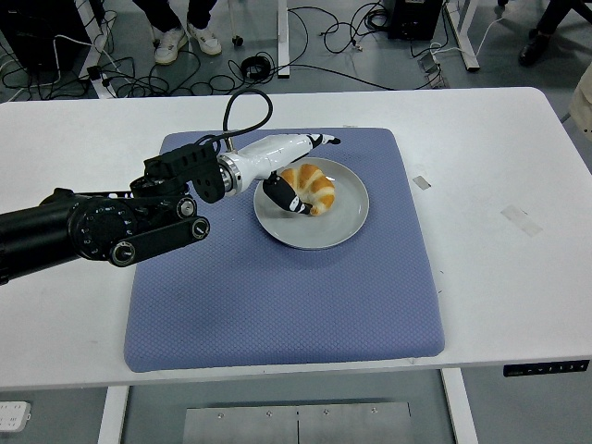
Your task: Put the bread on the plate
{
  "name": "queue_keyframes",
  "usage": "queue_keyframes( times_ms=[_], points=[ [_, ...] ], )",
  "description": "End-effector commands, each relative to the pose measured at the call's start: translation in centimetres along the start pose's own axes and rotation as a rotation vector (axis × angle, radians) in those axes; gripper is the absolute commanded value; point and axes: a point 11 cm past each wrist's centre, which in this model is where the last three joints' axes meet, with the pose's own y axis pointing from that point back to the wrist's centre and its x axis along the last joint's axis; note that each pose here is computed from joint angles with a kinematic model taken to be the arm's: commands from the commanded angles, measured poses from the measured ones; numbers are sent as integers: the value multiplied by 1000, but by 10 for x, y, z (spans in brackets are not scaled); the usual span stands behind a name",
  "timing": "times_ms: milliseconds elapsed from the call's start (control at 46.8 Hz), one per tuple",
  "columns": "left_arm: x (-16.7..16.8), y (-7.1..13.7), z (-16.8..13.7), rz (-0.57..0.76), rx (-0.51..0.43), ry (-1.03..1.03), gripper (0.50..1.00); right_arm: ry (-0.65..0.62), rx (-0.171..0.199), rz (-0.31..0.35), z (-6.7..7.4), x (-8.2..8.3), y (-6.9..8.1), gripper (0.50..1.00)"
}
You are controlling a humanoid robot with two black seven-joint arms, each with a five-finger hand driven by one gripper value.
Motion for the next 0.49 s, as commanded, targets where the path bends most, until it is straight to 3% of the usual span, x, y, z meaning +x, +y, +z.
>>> queue_keyframes(
  times_ms=[0,171,470],
  points=[
    [13,1,0,37,0,30,972,0,0,0,0,0,0,1000],
    [58,8,-6,157,5,123,968,0,0,0,0,0,0,1000],
    [107,28,-31,319,-6,326,965,0,0,0,0,0,0,1000]
  ],
)
